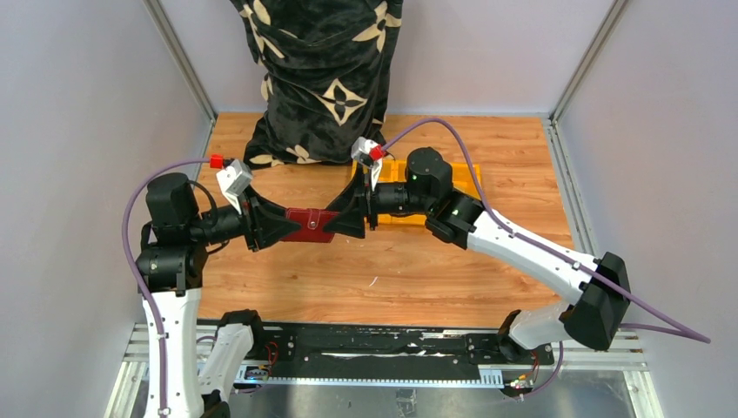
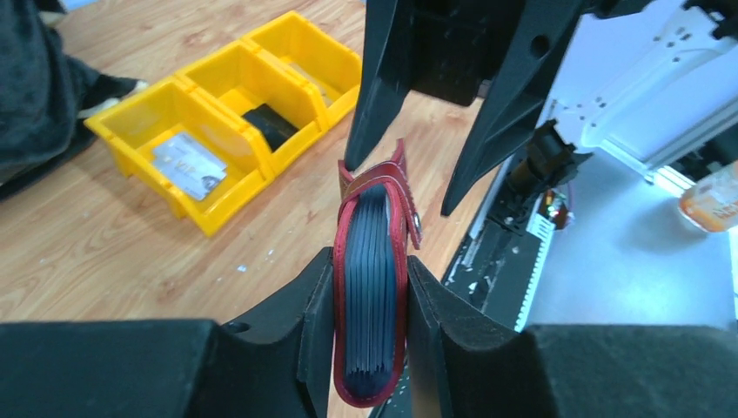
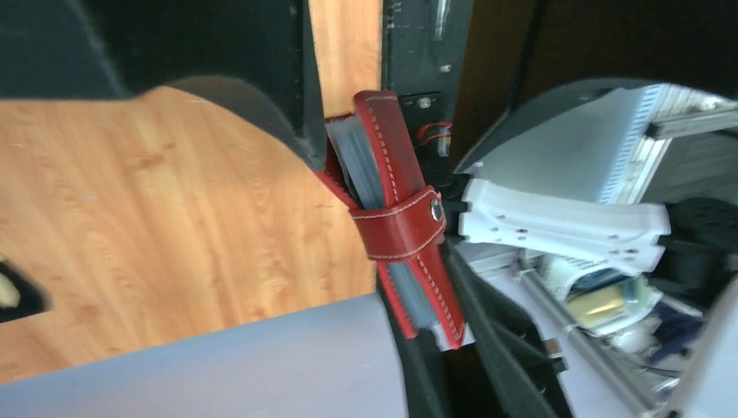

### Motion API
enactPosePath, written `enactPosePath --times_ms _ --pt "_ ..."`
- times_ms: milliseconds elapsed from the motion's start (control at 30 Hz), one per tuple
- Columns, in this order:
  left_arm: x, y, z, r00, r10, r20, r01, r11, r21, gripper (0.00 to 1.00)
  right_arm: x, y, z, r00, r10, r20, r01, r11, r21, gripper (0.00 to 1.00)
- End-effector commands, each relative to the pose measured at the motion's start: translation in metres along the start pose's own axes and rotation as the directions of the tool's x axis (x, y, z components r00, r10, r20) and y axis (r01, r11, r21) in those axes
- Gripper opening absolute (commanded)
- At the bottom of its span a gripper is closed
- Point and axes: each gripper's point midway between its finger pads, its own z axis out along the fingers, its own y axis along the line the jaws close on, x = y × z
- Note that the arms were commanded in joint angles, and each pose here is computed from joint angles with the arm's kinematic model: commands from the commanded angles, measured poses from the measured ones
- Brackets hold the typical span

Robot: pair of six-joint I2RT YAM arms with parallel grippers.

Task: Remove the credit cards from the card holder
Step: Open the card holder.

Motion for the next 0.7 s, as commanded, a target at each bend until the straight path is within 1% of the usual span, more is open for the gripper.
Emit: enactPosePath --times_ms 0,33,67,133,167,200,267,333,467,667 --pt "0.000 0.015 -0.005 0.998 0.064 -0.011 -0.065 0.991 -0.116 0.13 -0.042 -0.020 -0.010 0.993 0.008 0.116 -0.033 0.976 0.216 0.67" --pt "0.001 0.023 -0.006 0.997 0.078 -0.019 -0.080 0.984 -0.159 0.12 -0.044 -0.027 -0.012 0.989 0.050 0.141 -0.087 0.959 0.268 0.71" --pt "0.001 0.030 -0.008 0.996 0.090 -0.026 -0.093 0.976 -0.197 0.11 -0.043 -0.029 -0.013 0.986 0.078 0.150 -0.122 0.943 0.310 0.72" --pt "-0.001 0.040 -0.011 0.993 0.116 -0.033 -0.120 0.959 -0.257 0.10 -0.044 -0.032 -0.012 0.984 0.068 0.162 -0.129 0.903 0.409 0.73" --pt "-0.002 0.043 -0.013 0.989 0.141 -0.034 -0.145 0.949 -0.281 0.10 -0.040 -0.029 -0.008 0.987 0.051 0.151 -0.117 0.877 0.466 0.73" --pt "-0.004 0.045 -0.014 0.988 0.153 -0.033 -0.156 0.943 -0.295 0.09 -0.035 -0.022 -0.001 0.989 0.058 0.138 -0.118 0.870 0.478 0.73" --pt "-0.008 0.052 -0.018 0.984 0.177 -0.017 -0.172 0.923 -0.344 0.05 -0.028 -0.023 0.008 0.985 0.105 0.135 -0.161 0.836 0.525 0.70" --pt "-0.013 0.056 -0.019 0.981 0.195 0.003 -0.179 0.908 -0.378 0.03 -0.022 -0.021 0.019 0.977 0.163 0.139 -0.213 0.818 0.535 0.65" --pt "-0.013 0.056 -0.020 0.982 0.189 0.010 -0.170 0.907 -0.385 0.01 -0.020 -0.018 0.043 0.970 0.189 0.156 -0.243 0.815 0.526 0.58" --pt "-0.016 0.036 -0.019 0.976 0.216 0.034 -0.193 0.926 -0.325 0.01 -0.016 -0.031 0.049 0.967 0.206 0.152 -0.256 0.776 0.577 0.56"
